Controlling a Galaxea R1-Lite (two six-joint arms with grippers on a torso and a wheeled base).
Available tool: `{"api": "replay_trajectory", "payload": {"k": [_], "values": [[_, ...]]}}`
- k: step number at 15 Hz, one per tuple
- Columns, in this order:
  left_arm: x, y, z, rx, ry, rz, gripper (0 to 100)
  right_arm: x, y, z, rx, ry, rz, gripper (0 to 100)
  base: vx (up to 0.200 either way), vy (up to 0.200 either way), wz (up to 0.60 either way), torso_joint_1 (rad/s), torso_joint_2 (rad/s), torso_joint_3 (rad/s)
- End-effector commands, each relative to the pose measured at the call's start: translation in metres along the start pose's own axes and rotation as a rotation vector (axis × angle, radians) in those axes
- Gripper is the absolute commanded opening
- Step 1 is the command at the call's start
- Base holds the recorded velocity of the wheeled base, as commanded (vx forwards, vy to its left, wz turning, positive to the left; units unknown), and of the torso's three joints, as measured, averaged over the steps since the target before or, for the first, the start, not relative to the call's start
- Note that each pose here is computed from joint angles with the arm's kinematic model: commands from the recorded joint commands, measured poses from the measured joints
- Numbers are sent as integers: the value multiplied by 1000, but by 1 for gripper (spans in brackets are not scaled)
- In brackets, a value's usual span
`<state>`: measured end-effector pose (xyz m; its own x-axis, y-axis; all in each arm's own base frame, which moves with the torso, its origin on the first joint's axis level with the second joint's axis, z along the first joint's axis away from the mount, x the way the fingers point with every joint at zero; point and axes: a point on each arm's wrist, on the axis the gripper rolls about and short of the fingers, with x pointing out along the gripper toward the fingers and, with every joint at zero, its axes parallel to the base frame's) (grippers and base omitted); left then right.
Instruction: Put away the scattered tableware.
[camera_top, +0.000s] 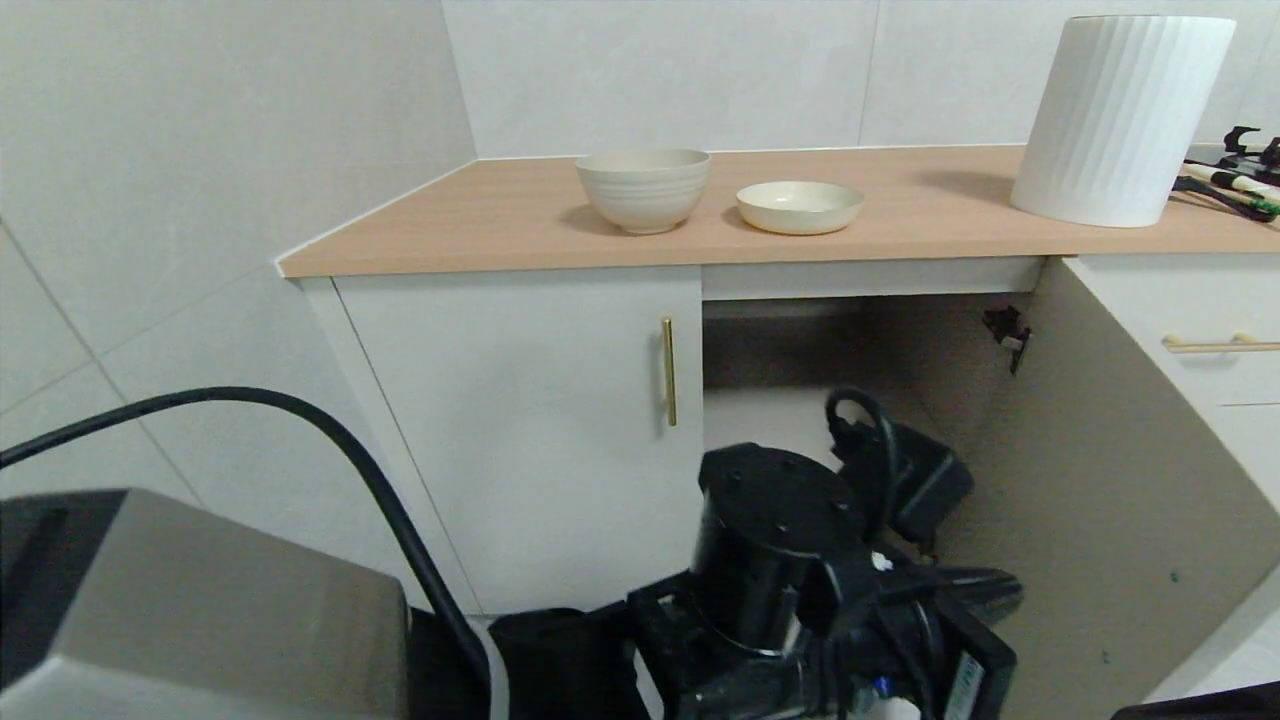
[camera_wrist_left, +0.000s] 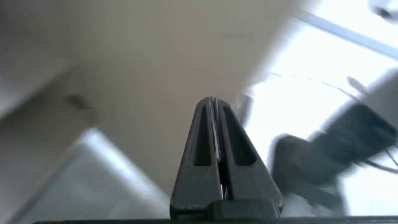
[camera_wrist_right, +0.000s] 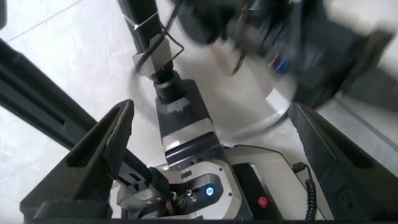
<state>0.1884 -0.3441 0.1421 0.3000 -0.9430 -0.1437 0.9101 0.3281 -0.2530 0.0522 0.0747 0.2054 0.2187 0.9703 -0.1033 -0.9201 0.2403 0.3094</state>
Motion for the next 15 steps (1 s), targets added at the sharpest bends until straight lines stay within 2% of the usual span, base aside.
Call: {"api": "replay_trajectory", "payload": {"k": [1, 2, 3, 4, 6, 8, 10, 12, 13, 14, 15], "values": [[-23, 26, 17, -7, -45, 89, 0, -1, 1, 1, -4, -6, 2, 100, 0, 0, 0, 0, 0, 0], [-31, 34, 21, -10, -56, 121, 0, 1, -1, 1, 1, 0, -4, 100, 0, 0, 0, 0, 0, 0], [-53, 51, 28, -18, -75, 206, 0, 9, -9, 5, 23, 12, -67, 100, 0, 0, 0, 0, 0, 0], [-70, 59, 33, -24, -89, 260, 0, 19, -18, 9, 40, 23, -140, 100, 0, 0, 0, 0, 0, 0], [-117, 68, 36, -30, -101, 375, 0, 40, -35, 18, 60, 33, -332, 100, 0, 0, 0, 0, 0, 0], [-166, 69, 40, -41, -115, 465, 0, 58, -49, 24, 64, 38, -496, 100, 0, 0, 0, 0, 0, 0], [-204, 70, 44, -60, -127, 561, 0, 70, -56, 30, 54, 44, -536, 100, 0, 0, 0, 0, 0, 0], [-244, 66, 57, -64, -175, 660, 0, 88, -72, 53, -1, 24, -586, 100, 0, 0, 0, 0, 0, 0], [-251, 63, 61, -64, -185, 678, 0, 93, -74, 60, -9, 11, -595, 100, 0, 0, 0, 0, 0, 0], [-268, 56, 68, -69, -195, 715, 0, 105, -87, 76, 2, 25, -657, 100, 0, 0, 0, 0, 0, 0], [-275, 51, 70, -78, -185, 729, 0, 110, -96, 79, 20, 63, -711, 100, 0, 0, 0, 0, 0, 0]]}}
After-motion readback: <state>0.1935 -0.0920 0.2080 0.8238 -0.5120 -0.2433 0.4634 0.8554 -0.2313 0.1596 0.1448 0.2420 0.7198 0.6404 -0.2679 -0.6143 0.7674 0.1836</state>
